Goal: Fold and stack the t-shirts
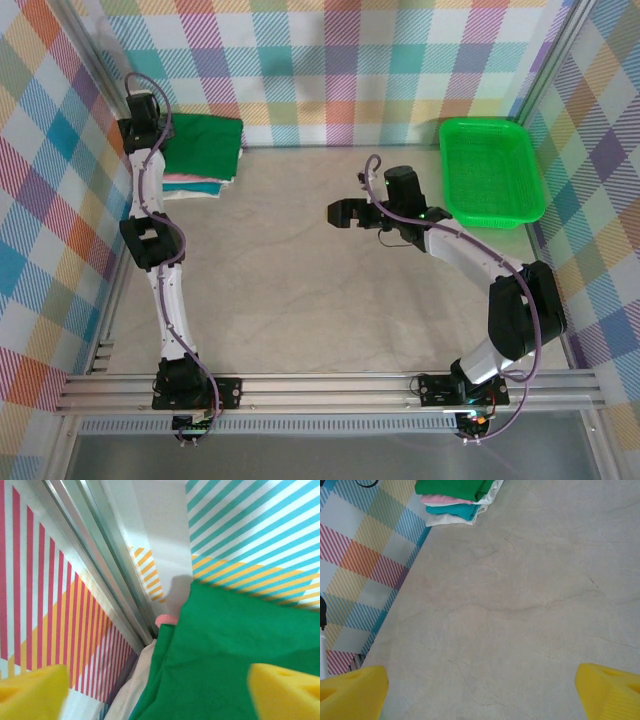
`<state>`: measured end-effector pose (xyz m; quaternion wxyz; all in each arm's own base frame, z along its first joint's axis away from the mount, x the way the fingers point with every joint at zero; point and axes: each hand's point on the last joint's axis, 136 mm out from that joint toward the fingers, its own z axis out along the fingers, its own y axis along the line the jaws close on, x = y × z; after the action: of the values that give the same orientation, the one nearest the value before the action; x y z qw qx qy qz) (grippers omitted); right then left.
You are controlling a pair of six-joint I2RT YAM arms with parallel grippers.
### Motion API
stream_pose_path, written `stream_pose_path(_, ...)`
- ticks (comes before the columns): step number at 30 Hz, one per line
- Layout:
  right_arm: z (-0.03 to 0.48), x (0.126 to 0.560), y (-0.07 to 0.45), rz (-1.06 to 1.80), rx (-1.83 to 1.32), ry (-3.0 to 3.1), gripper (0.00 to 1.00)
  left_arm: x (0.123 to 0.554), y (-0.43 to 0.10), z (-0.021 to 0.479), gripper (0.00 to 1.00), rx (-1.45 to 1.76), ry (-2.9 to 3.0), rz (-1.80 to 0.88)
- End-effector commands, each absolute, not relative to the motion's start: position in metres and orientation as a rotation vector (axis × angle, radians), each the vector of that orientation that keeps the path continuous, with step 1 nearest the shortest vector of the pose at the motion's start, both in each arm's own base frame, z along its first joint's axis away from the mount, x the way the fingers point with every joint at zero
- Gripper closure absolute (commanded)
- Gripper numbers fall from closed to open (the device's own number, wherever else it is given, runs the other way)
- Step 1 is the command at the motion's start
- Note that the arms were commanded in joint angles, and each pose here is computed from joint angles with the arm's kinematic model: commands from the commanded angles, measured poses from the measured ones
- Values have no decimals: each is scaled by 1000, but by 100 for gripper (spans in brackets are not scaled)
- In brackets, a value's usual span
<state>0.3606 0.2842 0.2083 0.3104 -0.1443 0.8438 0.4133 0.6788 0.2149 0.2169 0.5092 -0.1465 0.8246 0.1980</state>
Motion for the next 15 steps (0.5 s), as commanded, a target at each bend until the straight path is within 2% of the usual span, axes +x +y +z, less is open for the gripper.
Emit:
stream_pose_path(1, 225, 364, 289, 1081, -428, 2181, 4, 667, 199, 300, 0, -356, 1855, 436)
stream_pose_path(5, 235, 376, 278, 960, -404, 2136, 3, 649, 154, 350, 0, -326, 1837, 394)
stream_pose_path(10, 259, 389, 249, 725, -370, 1984, 1, 613, 85, 386, 0, -269, 1863, 237)
stream_pose_path(12, 271, 393, 231, 603, -341, 1927, 0, 592, 57, 389, 0, -246, 1843, 186)
stream_pose_path(15, 284, 393, 200, 407, -322, 1820, 0, 535, 15, 399, 0, -218, 1732, 91)
